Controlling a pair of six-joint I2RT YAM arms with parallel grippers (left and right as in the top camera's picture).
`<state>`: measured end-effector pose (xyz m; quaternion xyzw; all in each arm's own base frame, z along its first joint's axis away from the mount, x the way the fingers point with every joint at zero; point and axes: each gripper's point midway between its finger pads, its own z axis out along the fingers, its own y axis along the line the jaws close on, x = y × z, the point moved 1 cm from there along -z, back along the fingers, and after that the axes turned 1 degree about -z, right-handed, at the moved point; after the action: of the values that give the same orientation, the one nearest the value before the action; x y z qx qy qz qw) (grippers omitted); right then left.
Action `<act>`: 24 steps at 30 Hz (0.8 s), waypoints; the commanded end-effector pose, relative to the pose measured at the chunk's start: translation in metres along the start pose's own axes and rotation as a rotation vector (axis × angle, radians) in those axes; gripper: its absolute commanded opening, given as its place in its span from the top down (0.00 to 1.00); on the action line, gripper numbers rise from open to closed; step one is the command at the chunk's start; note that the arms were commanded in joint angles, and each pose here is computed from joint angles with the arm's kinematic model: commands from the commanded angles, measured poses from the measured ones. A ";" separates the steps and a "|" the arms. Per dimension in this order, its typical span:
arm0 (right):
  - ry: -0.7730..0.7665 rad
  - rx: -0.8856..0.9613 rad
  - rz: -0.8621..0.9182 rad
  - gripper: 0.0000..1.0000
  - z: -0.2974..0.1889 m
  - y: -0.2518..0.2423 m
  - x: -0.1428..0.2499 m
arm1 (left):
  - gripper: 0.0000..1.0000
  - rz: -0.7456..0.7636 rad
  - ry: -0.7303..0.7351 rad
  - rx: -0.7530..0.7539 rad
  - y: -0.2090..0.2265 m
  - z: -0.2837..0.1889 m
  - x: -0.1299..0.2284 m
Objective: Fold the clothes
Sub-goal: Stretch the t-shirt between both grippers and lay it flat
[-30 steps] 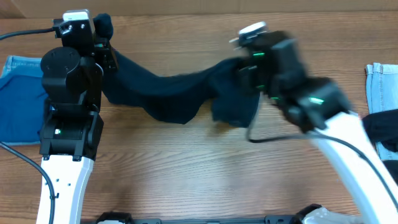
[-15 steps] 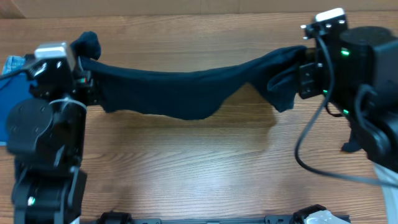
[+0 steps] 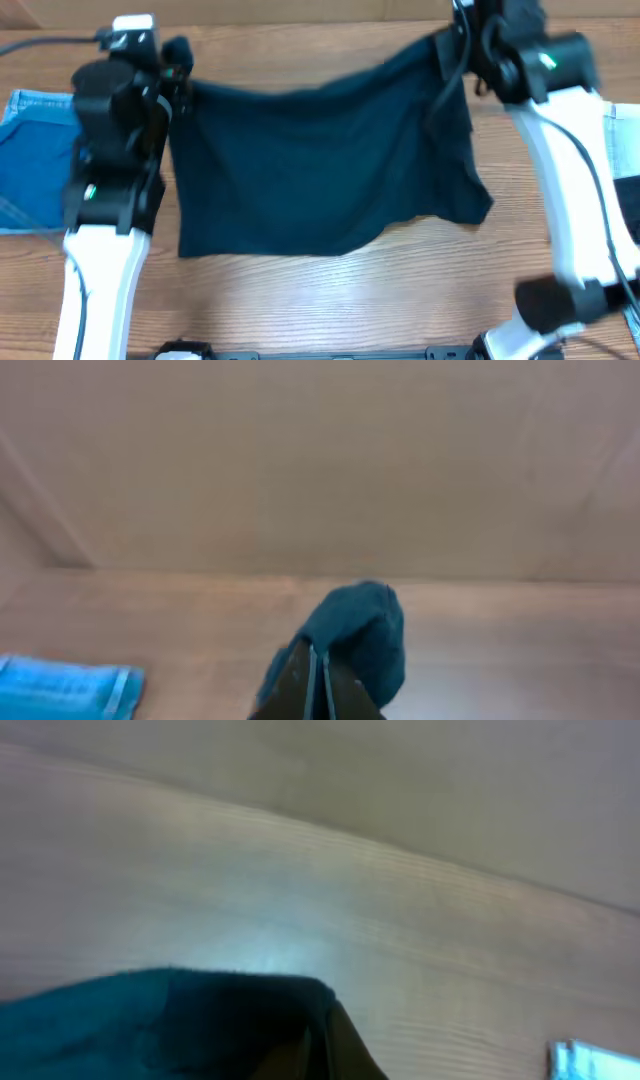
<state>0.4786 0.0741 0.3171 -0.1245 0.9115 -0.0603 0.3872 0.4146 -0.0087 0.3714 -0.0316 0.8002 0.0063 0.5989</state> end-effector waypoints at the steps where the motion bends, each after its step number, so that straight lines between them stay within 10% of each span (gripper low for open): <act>1: -0.130 0.075 0.060 0.97 0.014 -0.036 -0.030 | 0.96 0.033 -0.094 -0.020 0.005 0.036 -0.022; 5: -0.290 0.165 0.082 0.96 -0.036 -0.089 -0.071 | 0.96 0.009 -0.204 -0.079 0.032 0.032 -0.082; 9: -0.136 0.138 0.079 0.96 -0.038 -0.091 -0.036 | 0.96 0.004 -0.173 -0.085 0.040 0.020 -0.090; 19: 0.528 -0.251 0.180 0.88 -0.047 -0.007 0.117 | 0.96 -0.082 0.710 0.082 0.012 -0.031 0.103; 24: 0.622 -0.265 0.182 0.90 -0.036 0.000 0.141 | 0.96 -0.062 0.798 0.088 0.012 -0.045 0.119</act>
<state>0.3639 0.0352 0.2523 -0.0793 0.9915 0.0485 0.0910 0.3403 -0.0048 0.2673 -0.0343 0.9675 -0.0541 0.2446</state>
